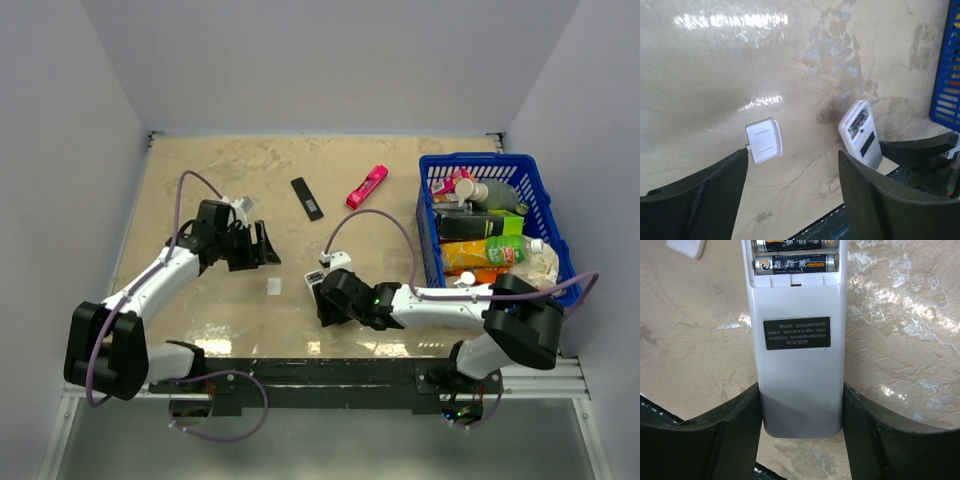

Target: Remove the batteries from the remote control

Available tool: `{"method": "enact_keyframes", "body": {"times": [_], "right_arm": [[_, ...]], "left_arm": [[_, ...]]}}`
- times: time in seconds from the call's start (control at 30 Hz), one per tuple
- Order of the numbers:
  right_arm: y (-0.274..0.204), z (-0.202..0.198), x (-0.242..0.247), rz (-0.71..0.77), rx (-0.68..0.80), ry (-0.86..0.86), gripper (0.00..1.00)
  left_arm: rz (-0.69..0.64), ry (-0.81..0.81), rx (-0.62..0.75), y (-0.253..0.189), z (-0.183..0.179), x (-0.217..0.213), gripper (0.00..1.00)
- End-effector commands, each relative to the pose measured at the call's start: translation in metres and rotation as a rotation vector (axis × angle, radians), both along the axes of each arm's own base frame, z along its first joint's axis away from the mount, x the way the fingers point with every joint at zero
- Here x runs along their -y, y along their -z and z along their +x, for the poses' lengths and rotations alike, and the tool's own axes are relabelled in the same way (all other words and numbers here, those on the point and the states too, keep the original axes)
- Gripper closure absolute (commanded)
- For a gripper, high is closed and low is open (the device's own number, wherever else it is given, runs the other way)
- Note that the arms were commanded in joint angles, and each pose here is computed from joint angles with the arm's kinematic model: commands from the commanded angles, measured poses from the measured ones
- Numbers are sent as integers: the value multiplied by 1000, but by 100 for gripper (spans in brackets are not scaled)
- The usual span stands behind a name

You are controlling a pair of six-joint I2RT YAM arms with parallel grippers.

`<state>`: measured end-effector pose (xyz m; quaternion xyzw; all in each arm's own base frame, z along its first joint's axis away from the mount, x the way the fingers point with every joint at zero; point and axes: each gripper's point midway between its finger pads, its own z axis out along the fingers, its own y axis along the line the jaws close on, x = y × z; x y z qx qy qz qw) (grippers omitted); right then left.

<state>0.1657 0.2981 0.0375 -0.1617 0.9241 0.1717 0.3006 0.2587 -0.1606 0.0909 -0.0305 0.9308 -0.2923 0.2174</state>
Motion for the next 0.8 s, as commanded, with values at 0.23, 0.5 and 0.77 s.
{"method": "enact_keyframes", "body": {"times": [0.23,0.5,0.77], "right_arm": [[2,9,-4,-20,3,49,29],[-32,18,-9,6,42,67,26],[-104,57,-11,25,200,125,27]], "left_arm": [[168,8,154,-35,18,-26,6],[207,-50,254,-48,19,-40,7],[222,-158,390,-85,19,-56,7]]}}
